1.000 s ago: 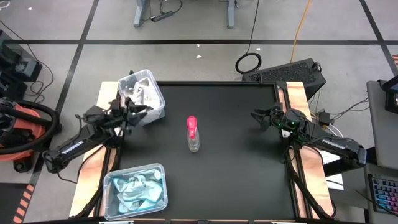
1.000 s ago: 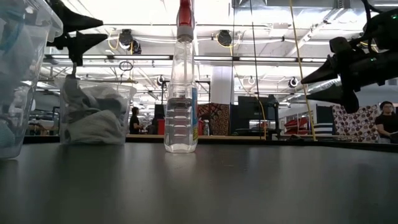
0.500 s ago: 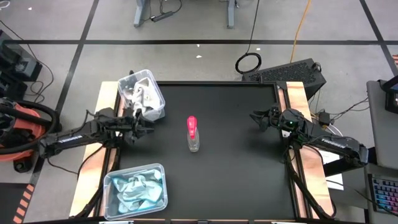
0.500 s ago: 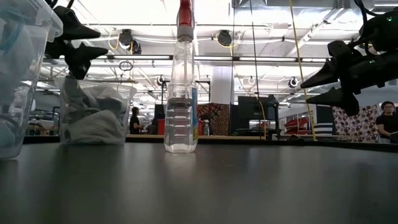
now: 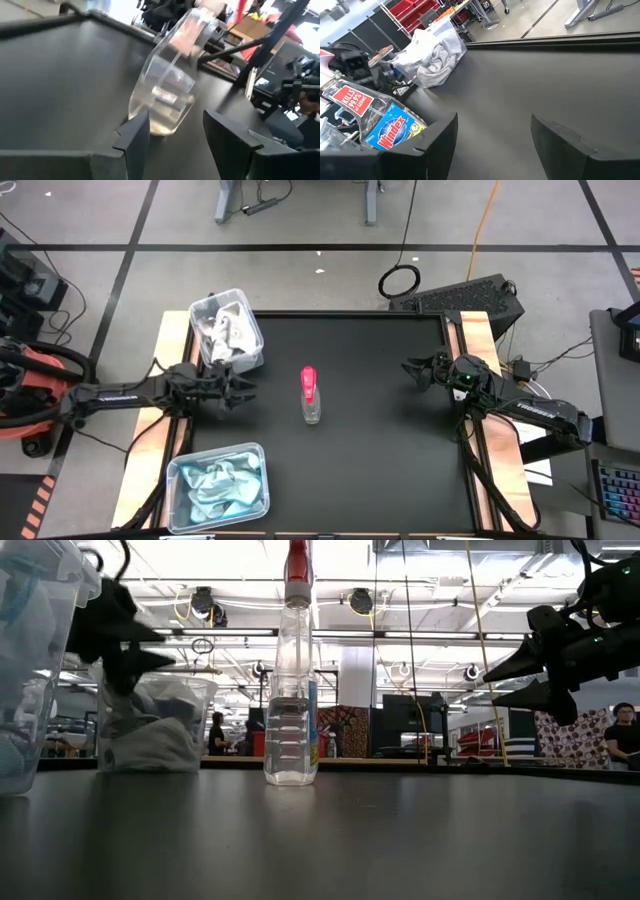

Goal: Sort microfiber towel by color & place in baskets
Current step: Return to Home Position

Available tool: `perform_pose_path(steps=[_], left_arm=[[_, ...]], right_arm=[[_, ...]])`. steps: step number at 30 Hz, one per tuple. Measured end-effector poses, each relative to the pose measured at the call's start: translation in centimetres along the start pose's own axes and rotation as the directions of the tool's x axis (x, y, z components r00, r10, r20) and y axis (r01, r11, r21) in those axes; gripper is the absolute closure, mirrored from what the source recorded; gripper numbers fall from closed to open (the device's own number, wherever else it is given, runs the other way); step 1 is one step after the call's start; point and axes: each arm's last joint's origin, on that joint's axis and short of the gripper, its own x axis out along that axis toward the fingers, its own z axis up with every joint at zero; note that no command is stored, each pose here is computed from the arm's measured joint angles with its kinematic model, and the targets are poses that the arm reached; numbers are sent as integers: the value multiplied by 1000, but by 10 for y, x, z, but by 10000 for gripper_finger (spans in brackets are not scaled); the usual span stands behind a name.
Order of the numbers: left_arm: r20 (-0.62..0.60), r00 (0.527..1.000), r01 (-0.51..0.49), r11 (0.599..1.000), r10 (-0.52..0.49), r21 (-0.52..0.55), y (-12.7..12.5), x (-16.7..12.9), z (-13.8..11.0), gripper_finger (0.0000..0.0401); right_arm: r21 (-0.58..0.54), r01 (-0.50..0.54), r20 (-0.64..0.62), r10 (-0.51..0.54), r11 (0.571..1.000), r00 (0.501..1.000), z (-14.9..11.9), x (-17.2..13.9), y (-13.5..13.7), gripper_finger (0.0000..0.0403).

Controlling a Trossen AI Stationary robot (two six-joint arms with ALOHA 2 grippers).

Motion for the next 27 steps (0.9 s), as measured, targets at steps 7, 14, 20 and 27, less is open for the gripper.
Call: perform_pose_path(steps=[7,14,20,27], left_arm=[[67,997,-42,999,45,-33,5,2,-9,210],[75,994,-83,996,84,-25,6,1,-10,210],[40,994,-103,992,106,-77,8,1,-14,210],[40,994,-102,992,105,-78,8,1,-14,210]], right_arm=[[1,0,1,0,1000,1000,0,0,0,161],[-26,4,4,-4,1000,1000,0,0,0,161],[-61,4,4,-4,998,1000,0,0,0,161],[-60,1,1,-1,998,1000,0,0,0,161]])
